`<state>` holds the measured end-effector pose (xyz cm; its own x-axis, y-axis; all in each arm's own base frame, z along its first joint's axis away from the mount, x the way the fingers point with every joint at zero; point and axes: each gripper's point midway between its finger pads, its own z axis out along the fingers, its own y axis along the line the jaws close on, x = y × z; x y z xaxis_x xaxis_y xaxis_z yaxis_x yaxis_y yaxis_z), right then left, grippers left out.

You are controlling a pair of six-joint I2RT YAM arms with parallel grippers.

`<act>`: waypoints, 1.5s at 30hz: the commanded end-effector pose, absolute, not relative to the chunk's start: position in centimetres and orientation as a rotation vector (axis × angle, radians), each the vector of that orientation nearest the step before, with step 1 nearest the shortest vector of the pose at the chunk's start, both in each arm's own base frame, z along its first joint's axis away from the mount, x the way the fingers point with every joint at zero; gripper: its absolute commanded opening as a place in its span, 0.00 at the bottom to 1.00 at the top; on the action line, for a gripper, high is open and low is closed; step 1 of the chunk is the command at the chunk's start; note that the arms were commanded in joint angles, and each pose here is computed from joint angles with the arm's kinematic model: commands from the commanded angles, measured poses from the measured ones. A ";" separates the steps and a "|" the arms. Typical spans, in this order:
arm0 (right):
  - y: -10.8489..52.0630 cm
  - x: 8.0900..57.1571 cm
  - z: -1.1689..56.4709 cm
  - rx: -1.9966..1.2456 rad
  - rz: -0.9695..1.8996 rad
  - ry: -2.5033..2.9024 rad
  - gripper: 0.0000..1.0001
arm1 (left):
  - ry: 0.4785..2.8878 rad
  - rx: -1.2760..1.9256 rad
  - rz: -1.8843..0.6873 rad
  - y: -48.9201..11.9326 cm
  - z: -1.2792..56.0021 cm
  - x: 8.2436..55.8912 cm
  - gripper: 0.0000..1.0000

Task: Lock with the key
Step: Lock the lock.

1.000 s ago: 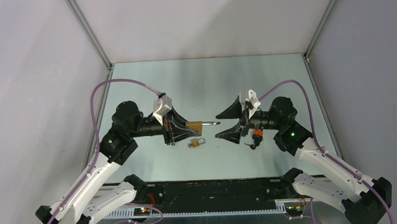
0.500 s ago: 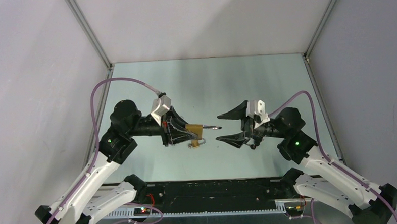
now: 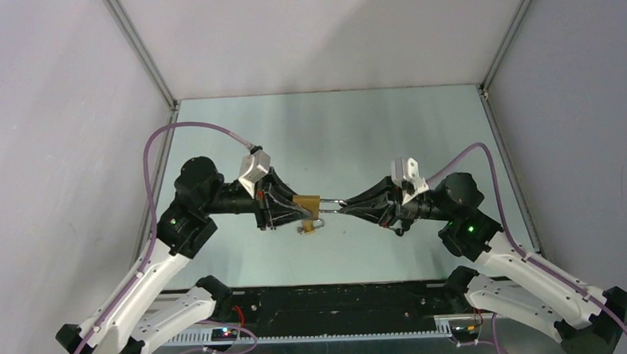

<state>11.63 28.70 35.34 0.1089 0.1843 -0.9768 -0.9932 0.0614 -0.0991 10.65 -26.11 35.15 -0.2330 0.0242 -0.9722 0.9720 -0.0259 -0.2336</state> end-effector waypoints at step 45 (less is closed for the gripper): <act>36.1 6.2 36.3 -1.137 1.554 1.088 0.00 | 1.178 1.002 -1.328 -30.1 40.0 13.7 0.00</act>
